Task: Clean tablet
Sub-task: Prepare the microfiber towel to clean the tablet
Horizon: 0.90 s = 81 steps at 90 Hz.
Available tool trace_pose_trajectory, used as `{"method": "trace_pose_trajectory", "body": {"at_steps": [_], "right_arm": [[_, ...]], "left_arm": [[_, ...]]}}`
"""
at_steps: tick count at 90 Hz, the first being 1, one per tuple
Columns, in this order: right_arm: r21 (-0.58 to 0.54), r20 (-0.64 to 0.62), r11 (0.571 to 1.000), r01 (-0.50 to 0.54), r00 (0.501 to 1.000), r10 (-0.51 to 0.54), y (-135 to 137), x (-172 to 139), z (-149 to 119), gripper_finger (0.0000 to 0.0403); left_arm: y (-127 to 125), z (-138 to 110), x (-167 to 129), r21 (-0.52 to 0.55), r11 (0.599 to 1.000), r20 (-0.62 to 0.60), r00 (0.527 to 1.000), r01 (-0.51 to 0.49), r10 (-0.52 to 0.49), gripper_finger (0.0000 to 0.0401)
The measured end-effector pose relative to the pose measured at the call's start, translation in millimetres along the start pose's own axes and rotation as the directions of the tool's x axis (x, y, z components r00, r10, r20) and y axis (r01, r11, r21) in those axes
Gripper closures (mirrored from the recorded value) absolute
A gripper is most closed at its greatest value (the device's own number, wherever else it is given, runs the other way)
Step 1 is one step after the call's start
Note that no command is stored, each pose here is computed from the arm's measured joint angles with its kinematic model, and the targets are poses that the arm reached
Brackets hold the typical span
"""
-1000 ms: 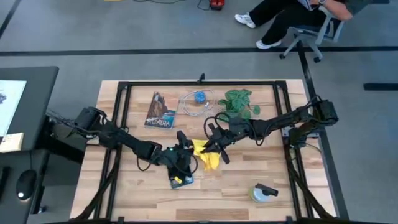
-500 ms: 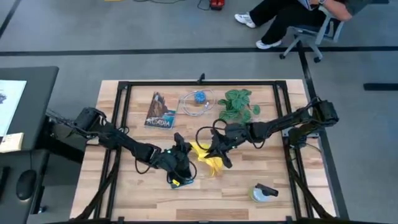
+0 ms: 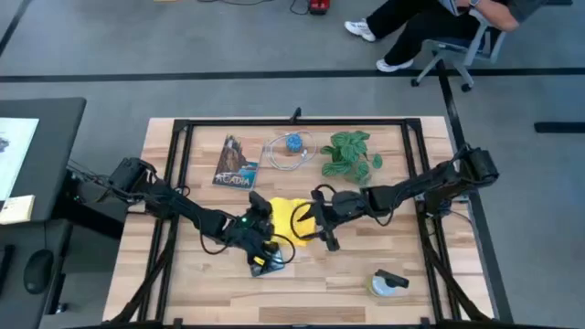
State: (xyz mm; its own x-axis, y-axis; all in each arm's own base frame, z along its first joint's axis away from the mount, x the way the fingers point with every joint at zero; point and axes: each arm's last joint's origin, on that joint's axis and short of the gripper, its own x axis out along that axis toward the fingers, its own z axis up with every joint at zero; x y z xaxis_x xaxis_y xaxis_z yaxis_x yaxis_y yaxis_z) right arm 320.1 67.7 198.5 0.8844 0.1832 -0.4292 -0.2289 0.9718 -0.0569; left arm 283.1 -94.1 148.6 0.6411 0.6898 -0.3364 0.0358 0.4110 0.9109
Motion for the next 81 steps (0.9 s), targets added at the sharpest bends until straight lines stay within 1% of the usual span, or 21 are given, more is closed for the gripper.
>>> {"method": "trace_pose_trajectory", "body": {"at_steps": [6, 10, 16, 24, 32, 41, 46, 51, 57, 69, 77, 81], "right_arm": [[0.003, -0.004, 0.999, 0.035, 0.999, -0.035, 4.6, -0.1, 0.1, 0.0156], [0.026, -0.008, 0.998, 0.061, 0.998, -0.06, 5.9, -0.2, -0.2, 0.0156], [0.091, -0.028, 0.99, 0.109, 0.994, -0.107, 3.2, -0.3, -2.0, 0.0156], [0.196, -0.069, 0.966, 0.169, 0.985, -0.159, -7.2, -0.6, -6.2, 0.0157], [0.26, -0.094, 0.943, 0.206, 0.978, -0.188, -17.2, 1.6, -10.9, 0.0158], [0.278, -0.099, 0.935, 0.22, 0.975, -0.2, -23.5, 7.3, -15.9, 0.0158], [0.279, -0.095, 0.935, 0.219, 0.975, -0.2, -23.7, 11.8, -18.6, 0.0158], [0.277, -0.107, 0.935, 0.22, 0.975, -0.197, -23.5, 15.7, -22.9, 0.0158], [0.278, -0.109, 0.938, 0.209, 0.977, -0.185, -23.0, 21.2, -27.4, 0.0158], [0.295, -0.141, 0.935, 0.197, 0.977, -0.161, -22.1, 29.1, -34.9, 0.0158], [0.297, -0.161, 0.933, 0.201, 0.974, -0.159, -22.3, 32.9, -34.1, 0.0158], [0.295, -0.175, 0.933, 0.205, 0.972, -0.158, -22.4, 33.5, -33.4, 0.0158]], "left_arm": [[-1.7, -3.8, -1.1, 0.034, 0.999, -0.036, 0.999, -0.02, 0.021, 0.0401], [-2.8, -6.4, -1.7, 0.059, 0.998, -0.056, 0.998, -0.026, 0.029, 0.0401], [-4.7, -10.0, -2.7, 0.092, 0.996, -0.077, 0.997, -0.02, 0.028, 0.0401], [-7.4, -16.2, -3.8, 0.13, 0.991, -0.108, 0.994, -0.005, 0.019, 0.0401], [-10.1, -24.8, -5.0, 0.162, 0.987, -0.151, 0.988, 0.018, 0.007, 0.0401], [-12.0, -35.5, -6.5, 0.175, 0.984, -0.205, 0.979, 0.043, -0.007, 0.04], [-13.0, -40.1, -7.6, 0.169, 0.983, -0.227, 0.973, 0.07, -0.03, 0.0393], [-14.4, -43.3, -9.2, 0.156, 0.982, -0.241, 0.968, 0.104, -0.065, 0.0381], [-16.1, -44.3, -11.8, 0.129, 0.984, -0.243, 0.966, 0.123, -0.089, 0.0361], [-15.3, -48.8, -19.8, 0.102, 0.987, -0.256, 0.962, 0.127, -0.097, 0.0307], [-8.3, -55.9, -29.5, 0.023, 0.994, -0.278, 0.956, 0.109, -0.098, 0.0272], [-3.6, -60.5, -35.3, -0.025, 0.993, -0.293, 0.949, 0.116, -0.118, 0.0258]]}}
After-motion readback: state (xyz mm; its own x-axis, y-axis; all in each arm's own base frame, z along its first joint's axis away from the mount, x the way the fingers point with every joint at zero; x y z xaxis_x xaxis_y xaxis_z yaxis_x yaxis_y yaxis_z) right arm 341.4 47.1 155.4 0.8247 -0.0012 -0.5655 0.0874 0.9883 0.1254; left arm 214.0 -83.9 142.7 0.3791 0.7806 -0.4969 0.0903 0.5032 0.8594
